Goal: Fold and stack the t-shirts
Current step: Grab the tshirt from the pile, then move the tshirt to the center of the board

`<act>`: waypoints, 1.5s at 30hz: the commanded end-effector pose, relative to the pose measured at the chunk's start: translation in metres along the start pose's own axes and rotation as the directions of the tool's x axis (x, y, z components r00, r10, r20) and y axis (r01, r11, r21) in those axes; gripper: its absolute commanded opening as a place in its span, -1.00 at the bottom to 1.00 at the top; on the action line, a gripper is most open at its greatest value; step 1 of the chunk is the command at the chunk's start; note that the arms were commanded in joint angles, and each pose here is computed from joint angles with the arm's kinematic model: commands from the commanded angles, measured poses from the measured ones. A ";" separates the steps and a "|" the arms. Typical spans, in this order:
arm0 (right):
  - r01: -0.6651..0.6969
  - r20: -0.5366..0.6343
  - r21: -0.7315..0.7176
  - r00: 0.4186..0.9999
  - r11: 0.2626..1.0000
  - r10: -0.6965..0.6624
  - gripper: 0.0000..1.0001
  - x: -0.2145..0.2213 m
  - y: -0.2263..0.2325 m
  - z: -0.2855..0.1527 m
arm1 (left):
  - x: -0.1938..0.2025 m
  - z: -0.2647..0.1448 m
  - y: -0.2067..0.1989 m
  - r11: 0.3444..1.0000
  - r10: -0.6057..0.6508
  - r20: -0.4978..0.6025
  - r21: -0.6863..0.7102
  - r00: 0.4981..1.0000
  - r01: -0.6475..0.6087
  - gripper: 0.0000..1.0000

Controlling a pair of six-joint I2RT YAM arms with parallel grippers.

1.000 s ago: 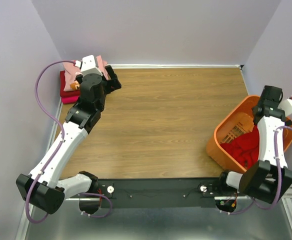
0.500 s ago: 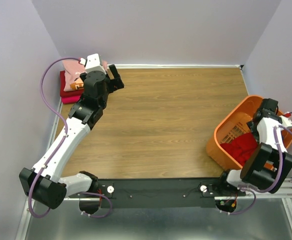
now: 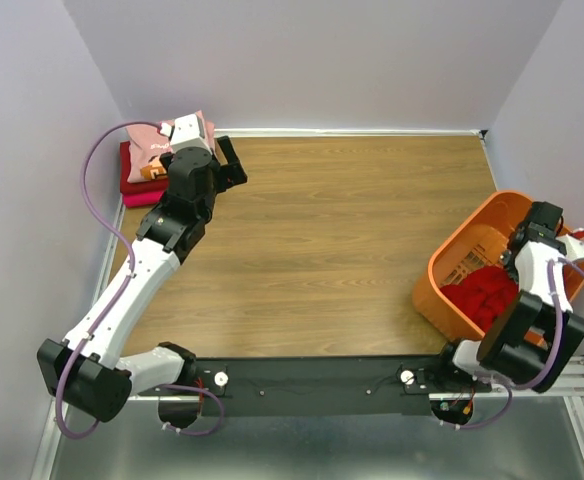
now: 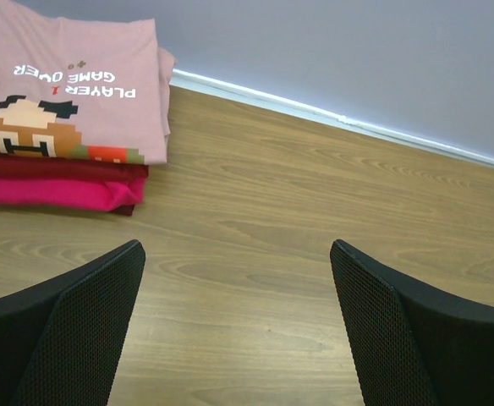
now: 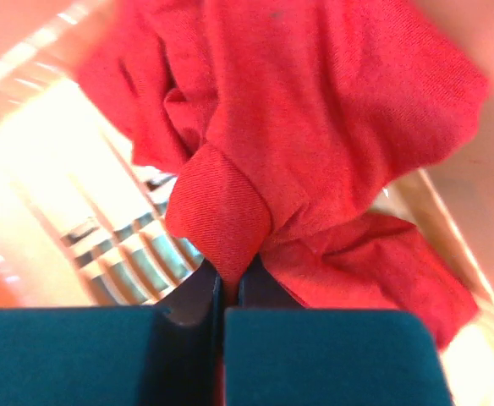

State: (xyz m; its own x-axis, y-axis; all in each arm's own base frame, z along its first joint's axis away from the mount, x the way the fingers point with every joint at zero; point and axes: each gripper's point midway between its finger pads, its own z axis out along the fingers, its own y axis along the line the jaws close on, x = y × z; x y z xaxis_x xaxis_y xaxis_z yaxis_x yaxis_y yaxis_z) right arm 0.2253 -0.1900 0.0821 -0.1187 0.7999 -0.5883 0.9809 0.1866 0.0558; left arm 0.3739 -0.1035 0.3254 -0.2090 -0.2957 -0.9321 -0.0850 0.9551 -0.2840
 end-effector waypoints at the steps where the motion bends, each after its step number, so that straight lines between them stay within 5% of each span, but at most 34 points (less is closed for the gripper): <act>1: -0.075 0.149 -0.124 0.984 0.989 0.093 -0.99 -0.047 0.015 -0.035 | 0.004 -0.008 0.011 0.999 -0.023 0.005 -0.029 1.000 0.023 0.97; 9: -0.199 0.272 -0.381 0.909 0.903 0.315 -0.99 -0.124 0.040 -0.131 | 0.007 -0.006 0.014 0.999 -0.002 0.001 -0.037 1.000 0.002 0.97; 15: -0.285 0.139 -0.700 0.845 0.655 0.517 -0.99 -0.174 0.088 -0.228 | 0.006 -0.006 0.018 0.999 -0.004 0.011 -0.053 1.000 0.005 0.97; 20: -0.171 -0.014 -0.932 0.898 0.320 0.441 -0.99 -0.188 0.151 -0.313 | 0.010 -0.008 0.019 0.999 -0.024 0.010 -0.046 1.000 0.024 0.97; 24: 0.062 0.111 -0.988 0.926 0.144 0.361 -0.99 -0.194 0.186 -0.410 | 0.009 -0.009 0.018 0.999 -0.028 0.012 -0.042 1.000 0.029 0.97; 28: 0.143 0.134 -0.990 0.964 -0.021 0.229 -0.99 -0.164 0.230 -0.465 | 0.009 -0.008 0.018 0.999 -0.028 0.011 -0.039 1.000 0.028 0.97; 29: 0.173 0.147 -0.976 0.971 -0.129 0.188 -0.99 -0.153 0.234 -0.505 | 0.009 -0.007 0.017 0.999 -0.028 0.011 -0.039 1.000 0.028 0.97; 35: 0.203 0.232 -0.896 0.972 -0.395 -0.027 -0.99 -0.055 0.284 -0.586 | 0.009 -0.011 0.021 0.998 -0.034 0.016 -0.049 0.999 0.035 0.97; 41: 0.127 0.260 -0.857 0.943 -0.499 -0.208 -0.99 0.034 0.294 -0.612 | 0.005 -0.019 0.035 0.993 -0.046 0.038 -0.104 0.998 0.050 0.97; 45: 0.088 0.218 -0.924 0.921 -0.373 -0.322 -0.93 0.072 0.303 -0.560 | 0.003 -0.027 0.046 0.988 -0.055 0.058 -0.138 0.997 0.063 0.97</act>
State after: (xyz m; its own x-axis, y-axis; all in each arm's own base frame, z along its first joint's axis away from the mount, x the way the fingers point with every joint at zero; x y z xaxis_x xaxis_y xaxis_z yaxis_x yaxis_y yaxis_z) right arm 0.4334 0.2477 0.5303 -0.3585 0.5693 -0.7398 -0.5467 0.5143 0.6607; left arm 0.3529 -0.0819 0.3153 -0.1856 -0.3287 -0.9260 -0.1507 0.9408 -0.3037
